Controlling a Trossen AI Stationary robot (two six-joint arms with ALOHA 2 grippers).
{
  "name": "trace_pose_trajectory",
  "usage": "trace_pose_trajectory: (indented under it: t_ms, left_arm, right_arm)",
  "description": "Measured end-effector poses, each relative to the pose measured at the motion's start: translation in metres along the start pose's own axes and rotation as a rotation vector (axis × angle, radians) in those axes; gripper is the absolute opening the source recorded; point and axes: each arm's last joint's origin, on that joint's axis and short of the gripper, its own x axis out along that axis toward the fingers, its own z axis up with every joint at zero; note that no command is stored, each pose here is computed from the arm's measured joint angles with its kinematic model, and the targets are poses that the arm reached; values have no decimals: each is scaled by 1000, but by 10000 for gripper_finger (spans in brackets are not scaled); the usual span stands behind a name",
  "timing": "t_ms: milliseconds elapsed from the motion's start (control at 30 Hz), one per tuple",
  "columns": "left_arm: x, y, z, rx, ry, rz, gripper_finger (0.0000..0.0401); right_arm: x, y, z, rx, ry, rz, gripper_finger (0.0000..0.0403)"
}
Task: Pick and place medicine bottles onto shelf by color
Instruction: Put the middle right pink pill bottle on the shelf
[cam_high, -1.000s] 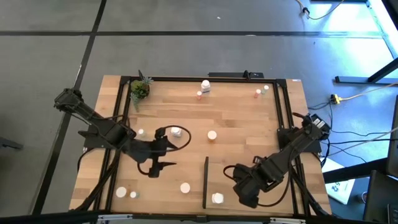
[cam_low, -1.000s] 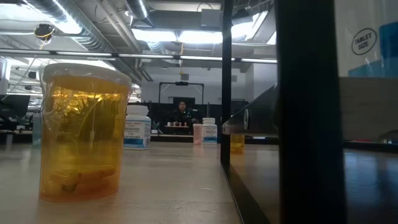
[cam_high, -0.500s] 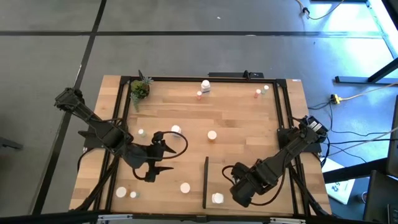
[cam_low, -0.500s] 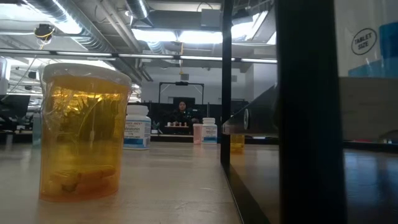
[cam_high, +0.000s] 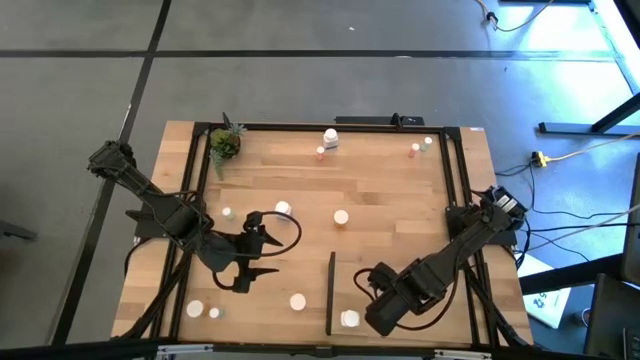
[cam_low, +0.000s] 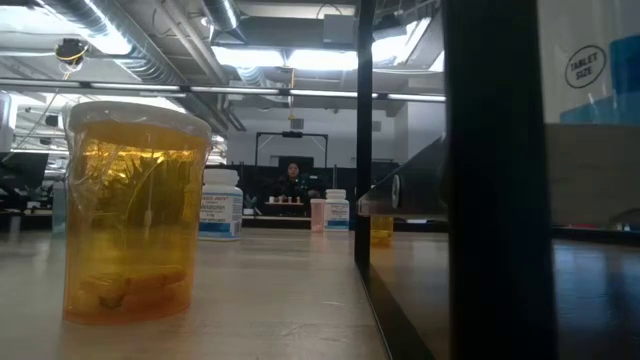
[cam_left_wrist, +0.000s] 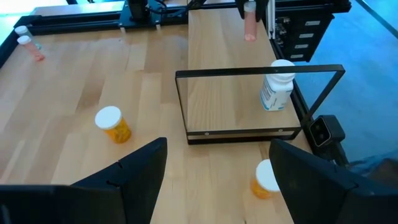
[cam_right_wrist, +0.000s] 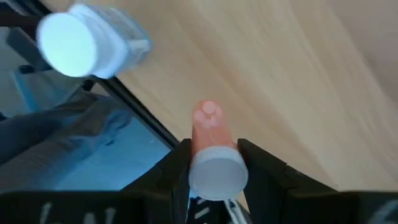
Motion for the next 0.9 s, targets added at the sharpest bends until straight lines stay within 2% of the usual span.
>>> trace_pose_trajectory:
  t_ms: [200,400,900]
  left_arm:
    - [0,0,0,1,3,2,277]
    - [0,0,-1,5,8,4,277]
    - [0,0,-1,4,9,4,277]
  right_arm:
    - [23,9,-5,-92,35,-32,122]
    - [34,20,-10,-155,17,20,122]
    - [41,20,-8,-160,-20,-15,122]
